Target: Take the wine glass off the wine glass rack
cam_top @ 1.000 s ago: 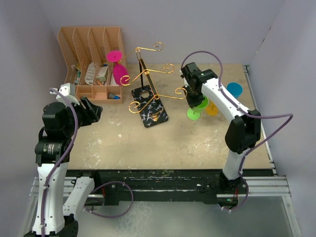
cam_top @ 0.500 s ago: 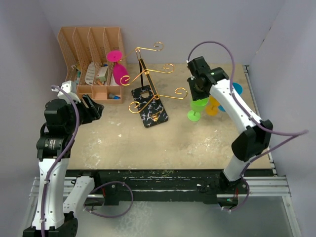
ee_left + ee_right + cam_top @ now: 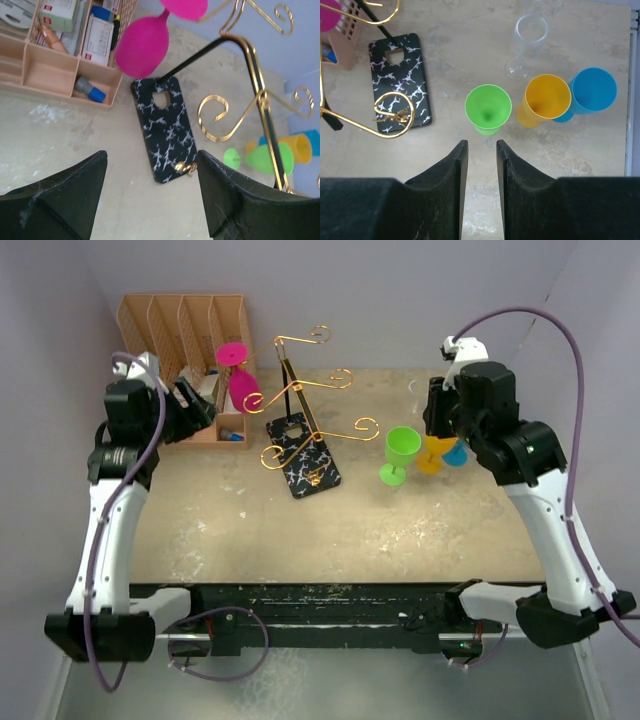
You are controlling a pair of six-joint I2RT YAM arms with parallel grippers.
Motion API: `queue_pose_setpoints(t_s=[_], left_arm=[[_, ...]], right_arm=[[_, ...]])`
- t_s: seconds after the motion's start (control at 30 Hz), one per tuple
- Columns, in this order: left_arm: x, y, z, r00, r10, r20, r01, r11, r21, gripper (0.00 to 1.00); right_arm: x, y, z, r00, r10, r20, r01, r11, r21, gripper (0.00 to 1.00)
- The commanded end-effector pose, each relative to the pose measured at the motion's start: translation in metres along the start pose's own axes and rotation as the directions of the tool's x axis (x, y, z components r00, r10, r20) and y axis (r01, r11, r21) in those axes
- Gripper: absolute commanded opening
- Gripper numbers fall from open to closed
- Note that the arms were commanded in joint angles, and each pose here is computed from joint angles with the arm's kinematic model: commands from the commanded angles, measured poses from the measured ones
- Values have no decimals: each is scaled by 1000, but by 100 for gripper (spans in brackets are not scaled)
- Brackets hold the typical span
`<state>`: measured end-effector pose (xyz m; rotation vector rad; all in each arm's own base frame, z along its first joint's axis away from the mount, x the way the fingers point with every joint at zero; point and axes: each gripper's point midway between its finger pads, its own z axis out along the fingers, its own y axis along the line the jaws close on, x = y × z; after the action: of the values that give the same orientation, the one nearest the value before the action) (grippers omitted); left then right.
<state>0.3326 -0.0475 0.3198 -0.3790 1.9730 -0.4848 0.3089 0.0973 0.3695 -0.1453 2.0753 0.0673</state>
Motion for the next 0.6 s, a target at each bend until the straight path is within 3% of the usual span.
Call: queue_pose_setpoints(t_s=[0.0, 0.1, 0.23, 0.43, 0.57], left_arm=[[-55, -18, 32, 992, -108, 66, 102, 992, 77, 76], [-68, -6, 59, 973, -229, 27, 225, 969, 107, 76], [-78, 1, 87, 910, -409, -72, 413, 874, 256, 76], [-85, -1, 118, 871, -475, -128, 487, 798, 355, 76], [-89, -2, 137, 859, -487, -160, 509, 770, 386, 69]], right_arm=[[-8, 7, -10, 997, -2, 75, 6, 998, -61, 31], [-10, 5, -20, 995, 0, 104, 8, 997, -73, 30], [-11, 8, -31, 991, 11, 136, 4, 994, -105, 30], [-11, 9, -34, 989, 11, 150, 7, 993, -121, 30], [-10, 11, -32, 989, 10, 145, 9, 992, -130, 29]])
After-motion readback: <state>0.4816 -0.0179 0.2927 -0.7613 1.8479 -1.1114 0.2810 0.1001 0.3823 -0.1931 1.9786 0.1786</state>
